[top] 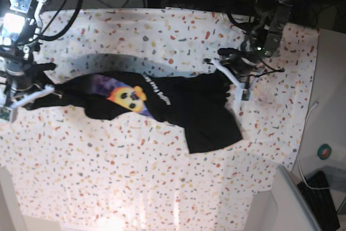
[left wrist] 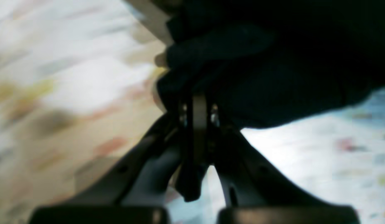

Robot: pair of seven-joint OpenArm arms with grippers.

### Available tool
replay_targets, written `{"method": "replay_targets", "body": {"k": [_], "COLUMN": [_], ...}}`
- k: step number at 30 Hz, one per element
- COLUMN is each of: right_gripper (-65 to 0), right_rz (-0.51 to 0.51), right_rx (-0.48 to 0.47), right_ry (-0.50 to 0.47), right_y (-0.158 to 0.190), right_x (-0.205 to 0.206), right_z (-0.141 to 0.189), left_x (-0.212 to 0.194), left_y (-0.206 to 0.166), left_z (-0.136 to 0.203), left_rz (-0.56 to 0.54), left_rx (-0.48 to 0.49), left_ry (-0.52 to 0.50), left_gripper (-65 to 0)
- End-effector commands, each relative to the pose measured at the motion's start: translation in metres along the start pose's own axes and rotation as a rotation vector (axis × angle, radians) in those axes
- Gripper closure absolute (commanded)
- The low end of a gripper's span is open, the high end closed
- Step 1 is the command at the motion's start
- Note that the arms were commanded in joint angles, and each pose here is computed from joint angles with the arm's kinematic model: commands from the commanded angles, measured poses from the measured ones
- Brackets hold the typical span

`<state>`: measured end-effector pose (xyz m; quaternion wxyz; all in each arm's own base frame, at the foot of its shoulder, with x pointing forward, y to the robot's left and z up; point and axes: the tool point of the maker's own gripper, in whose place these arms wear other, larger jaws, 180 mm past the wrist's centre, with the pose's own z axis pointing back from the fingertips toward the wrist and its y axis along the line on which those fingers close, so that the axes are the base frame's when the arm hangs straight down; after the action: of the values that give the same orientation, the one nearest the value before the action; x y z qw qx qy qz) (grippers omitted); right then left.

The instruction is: Layout the t-shirt on the table in an organized manner, then fold the t-shirt properly

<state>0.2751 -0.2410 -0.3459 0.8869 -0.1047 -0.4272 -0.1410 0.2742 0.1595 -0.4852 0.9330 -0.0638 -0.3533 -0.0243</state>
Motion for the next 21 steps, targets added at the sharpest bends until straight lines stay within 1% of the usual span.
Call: {"method": "replay_targets", "body": {"k": [1,2,5,6,9,11,13,14,17,20,21], "right_gripper": [0.0,0.0,0.0,0.0,0.0,0.0,0.0,0.0,0.0,0.0,0.0], "right_rz": [0.019,0.029,0.046,0.051,0.056,0.040,0.020,0.021,0.021,0.020,0.020], "right_rx": [-0.004,0.017,0.058,0.068,0.079,0.089,0.093,0.094,0.096,0.096,0.096], "right_ry": [-0.052,-0.040,-0.033,-0.033,-0.030,-0.023,-0.015,-0.007,0.001,0.003,0.003], "right_y": [0.000,0.009,0.026,0.030,0.034,0.040,0.044,0.044,0.045,0.045,0.045], "right_x": [0.014,0.010,0.007,0.007,0.006,0.004,0.000,-0.003,-0.008,-0.009,-0.009], "right_z": [0.000,-0.002,-0.002,-0.002,-0.001,0.000,0.001,0.001,0.003,0.003,0.003], "left_x": [0.002,-0.002,-0.014,-0.015,-0.020,-0.017,-0.012,-0.008,0.002,0.004,0.004], "left_y": [0.005,0.012,0.018,0.020,0.016,0.021,0.023,0.024,0.019,0.003,-0.008], "left_z": [0.003,0.007,0.013,0.014,0.021,0.028,0.036,0.041,0.051,0.049,0.047], "left_rz": [0.005,0.015,0.015,0.018,0.023,0.032,0.046,0.048,0.048,0.033,0.029], "left_rx": [0.016,0.032,0.044,0.047,0.038,0.050,0.058,0.061,0.050,0.013,-0.011], "left_ry": [0.000,0.003,0.023,0.024,0.023,0.007,-0.019,-0.035,-0.072,-0.076,-0.075], "left_gripper": [0.0,0.0,0.0,-4.6,-22.9,-31.8,-38.0,-39.8,-39.8,-39.7,-39.7]}}
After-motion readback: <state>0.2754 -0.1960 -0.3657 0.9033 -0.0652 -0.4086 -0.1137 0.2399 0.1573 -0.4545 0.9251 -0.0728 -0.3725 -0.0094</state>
